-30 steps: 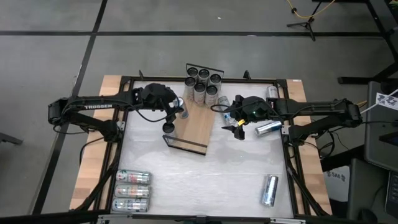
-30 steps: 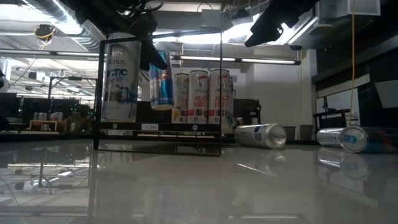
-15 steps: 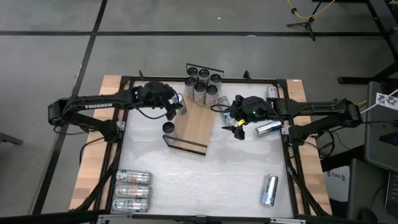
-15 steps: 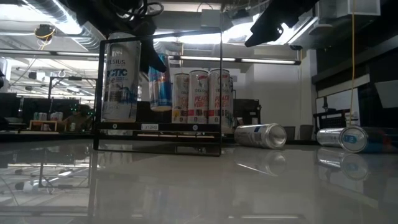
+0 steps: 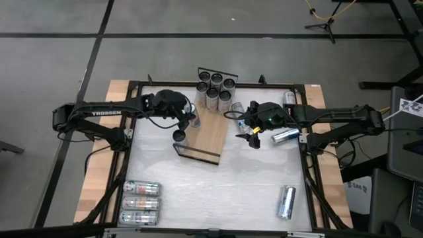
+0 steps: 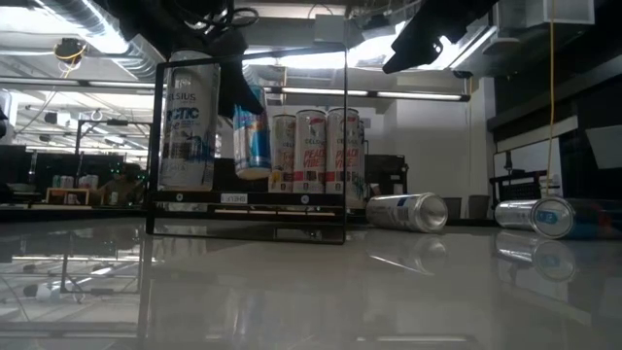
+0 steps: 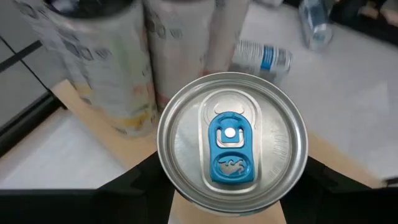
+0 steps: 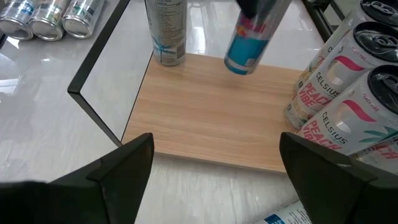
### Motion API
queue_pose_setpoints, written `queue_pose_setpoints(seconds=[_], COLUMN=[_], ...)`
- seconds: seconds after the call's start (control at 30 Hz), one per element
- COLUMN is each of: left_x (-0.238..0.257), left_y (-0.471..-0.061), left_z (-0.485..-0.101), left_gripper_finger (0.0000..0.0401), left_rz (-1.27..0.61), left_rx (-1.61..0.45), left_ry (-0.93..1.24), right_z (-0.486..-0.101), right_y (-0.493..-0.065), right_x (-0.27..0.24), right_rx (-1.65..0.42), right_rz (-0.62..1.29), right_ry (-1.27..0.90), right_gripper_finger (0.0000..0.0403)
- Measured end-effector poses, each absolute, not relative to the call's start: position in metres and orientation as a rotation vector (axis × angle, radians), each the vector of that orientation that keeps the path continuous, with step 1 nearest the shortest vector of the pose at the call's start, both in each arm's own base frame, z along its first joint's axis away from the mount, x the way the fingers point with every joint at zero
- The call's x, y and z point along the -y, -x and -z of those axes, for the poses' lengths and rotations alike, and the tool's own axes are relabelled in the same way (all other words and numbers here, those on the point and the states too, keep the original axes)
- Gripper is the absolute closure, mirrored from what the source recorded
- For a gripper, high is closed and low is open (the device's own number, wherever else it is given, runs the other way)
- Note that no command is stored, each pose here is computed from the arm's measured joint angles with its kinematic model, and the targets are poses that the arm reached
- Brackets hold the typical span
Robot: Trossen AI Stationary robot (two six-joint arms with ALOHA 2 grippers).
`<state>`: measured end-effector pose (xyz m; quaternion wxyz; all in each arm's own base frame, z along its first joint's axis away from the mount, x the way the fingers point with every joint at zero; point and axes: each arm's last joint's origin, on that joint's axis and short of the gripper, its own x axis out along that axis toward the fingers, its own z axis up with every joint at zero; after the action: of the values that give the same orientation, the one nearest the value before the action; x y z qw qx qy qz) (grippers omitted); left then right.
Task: Place canned beverage on shelf
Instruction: Adjust the silver soda can
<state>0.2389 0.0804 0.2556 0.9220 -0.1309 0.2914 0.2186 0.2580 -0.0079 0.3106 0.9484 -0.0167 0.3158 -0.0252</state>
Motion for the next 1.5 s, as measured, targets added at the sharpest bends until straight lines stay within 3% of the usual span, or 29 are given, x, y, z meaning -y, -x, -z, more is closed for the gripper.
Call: queue_pose_setpoints(seconds=[0.37, 1.5], left_x=[-0.082, -0.081], left_y=[-0.25, -0.247], left_z=[-0.242, -0.238], left_gripper_finger=[0.0165, 0.0161], left_rz=[-0.445, -0.415], left_rx=[-0.641, -0.717], left_ry=[0.261, 0.139], right_z=[-0.311, -0.311], right_y=[-0.258, -0.258], right_x=[0.008, 0.008], right_rx=[-0.644, -0.644], right_rz=[0.051, 0.051], right_ry=[0.034, 0.034], right_gripper_finger=[0.0059, 0.0059])
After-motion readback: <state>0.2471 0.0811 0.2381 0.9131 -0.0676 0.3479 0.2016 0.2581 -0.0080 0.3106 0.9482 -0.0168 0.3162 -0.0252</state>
